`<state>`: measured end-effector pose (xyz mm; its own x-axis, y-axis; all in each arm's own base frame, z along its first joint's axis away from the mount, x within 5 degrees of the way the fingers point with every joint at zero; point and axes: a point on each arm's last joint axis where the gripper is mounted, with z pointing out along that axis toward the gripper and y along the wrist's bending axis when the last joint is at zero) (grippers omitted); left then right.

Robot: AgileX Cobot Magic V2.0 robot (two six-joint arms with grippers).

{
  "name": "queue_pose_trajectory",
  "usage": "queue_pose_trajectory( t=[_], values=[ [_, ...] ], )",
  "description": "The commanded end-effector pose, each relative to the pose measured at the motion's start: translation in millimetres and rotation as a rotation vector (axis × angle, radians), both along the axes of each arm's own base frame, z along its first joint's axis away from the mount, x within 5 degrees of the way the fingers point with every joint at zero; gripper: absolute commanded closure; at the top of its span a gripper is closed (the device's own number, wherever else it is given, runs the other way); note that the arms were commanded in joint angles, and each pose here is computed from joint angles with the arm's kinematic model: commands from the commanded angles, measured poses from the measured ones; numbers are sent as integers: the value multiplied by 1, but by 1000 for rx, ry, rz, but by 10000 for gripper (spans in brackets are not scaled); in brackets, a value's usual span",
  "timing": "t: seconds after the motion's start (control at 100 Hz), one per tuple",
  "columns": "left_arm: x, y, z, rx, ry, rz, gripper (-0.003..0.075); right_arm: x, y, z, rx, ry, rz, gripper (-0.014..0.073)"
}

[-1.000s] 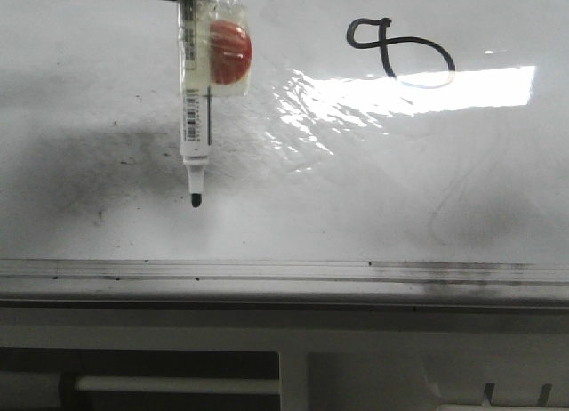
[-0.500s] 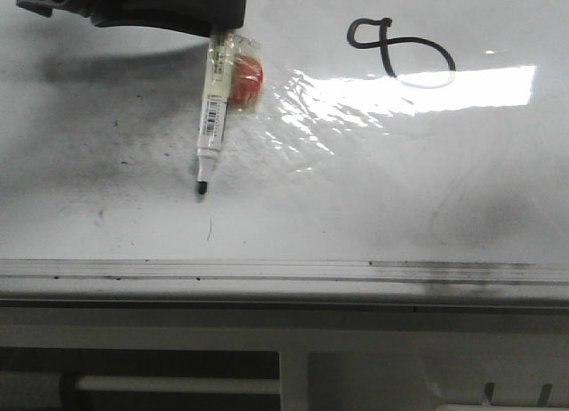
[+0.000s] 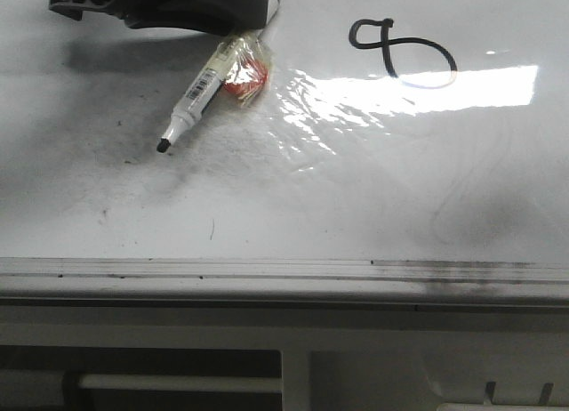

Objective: Write number 8 on whiteboard

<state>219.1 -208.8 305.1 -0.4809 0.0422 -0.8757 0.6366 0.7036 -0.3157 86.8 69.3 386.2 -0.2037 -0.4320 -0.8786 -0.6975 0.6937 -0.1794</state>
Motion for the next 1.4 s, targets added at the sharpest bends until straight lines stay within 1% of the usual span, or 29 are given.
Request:
queue_pose_trajectory(
  t=[0.0, 0.04, 0.06, 0.08, 0.09, 0.14, 0.16, 0.17, 0.21, 0.26, 0.33, 0.48, 0.53, 0.58, 0.59, 0.6, 0.65, 0.69, 0.71, 0.72, 0.73, 0.75, 0.8, 0.83, 0.94, 1.02, 1.05, 1.18, 1.39],
  values=[
    [10, 6, 11, -10, -45, 105, 691, 1, -1, 17, 61, -90, -15, 657],
    [9, 5, 13, -16, -49, 99, 636, 1, -1, 17, 62, -91, -15, 657],
    [9, 5, 13, -18, -48, 94, 594, 1, -1, 17, 62, -91, -15, 657],
    [9, 4, 14, -21, -49, 89, 528, 1, -1, 17, 62, -91, -15, 657],
    [9, 5, 16, -24, -52, 89, 528, 1, -1, 17, 62, -91, -15, 657],
    [8, 4, 19, -33, -58, 83, 380, 1, -1, 17, 62, -91, -15, 657],
    [7, 5, 21, -37, -61, 80, 344, 1, -1, 17, 62, -91, -15, 657],
    [6, 5, 22, -40, -64, 79, 310, 1, -1, 17, 62, -91, -15, 657],
    [5, 6, 27, -51, -74, 76, 221, 1, -1, 17, 62, -91, -15, 657],
    [2, 9, 32, -62, -88, 75, 149, 1, -1, 17, 62, -91, -15, 657],
    [-4, 14, 43, -84, -118, 74, 108, 1, -1, 17, 59, -93, -16, 657],
    [-31, 36, 76, -102, -271, 40, 113, -8, -10, 21, 57, -145, -26, 657],
    [-46, 47, 82, -98, -328, 22, 124, -17, -17, 24, 67, -184, -32, 657],
    [-60, 60, 84, -106, -361, 19, 160, -28, -27, 25, 74, -231, -42, 652],
    [-64, 64, 83, -110, -365, 19, 186, -32, -29, 24, 76, -245, -45, 649],
    [-67, 65, 83, -112, -367, 20, 186, -34, -31, 24, 81, -252, -45, 647],
    [-81, 78, 78, -123, -380, 21, 270, -47, -42, 20, 85, -301, -58, 636],
    [-93, 89, 69, -128, -385, 21, 363, -57, -51, 13, 82, -342, -71, 637],
    [-99, 94, 64, -129, -387, 22, 434, -62, -56, 8, 79, -363, -80, 637],
    [-104, 98, 61, -131, -390, 22, 453, -63, -57, 7, 73, -373, -86, 637],
    [-106, 99, 59, -132, -391, 22, 491, -66, -60, 3, 74, -383, -89, 637],
    [-111, 104, 54, -134, -392, 22, 529, -71, -65, -2, 71, -403, -99, 637],
    [-124, 115, 40, -139, -398, 23, 681, -81, -74, -15, 72, -443, -127, 637],
    [-132, 122, 34, -149, -409, 24, 743, -86, -79, -21, 74, -467, -139, 637],
    [-150, 138, 8, -161, -422, 25, 741, -103, -92, -41, 119, -541, -152, 637],
    [-160, 146, -3, -180, -442, 22, 741, -98, -89, -45, 90, -505, -151, 638],
    [-163, 147, -6, -185, -445, 13, 741, -97, -87, -45, 98, -492, -142, 638],
    [-171, 153, -13, -205, -466, 3, 741, -93, -84, -44, 88, -480, -139, 638],
    [-171, 153, -21, -193, -453, 1, 741, -92, -84, -44, 85, -477, -139, 638]
  ],
)
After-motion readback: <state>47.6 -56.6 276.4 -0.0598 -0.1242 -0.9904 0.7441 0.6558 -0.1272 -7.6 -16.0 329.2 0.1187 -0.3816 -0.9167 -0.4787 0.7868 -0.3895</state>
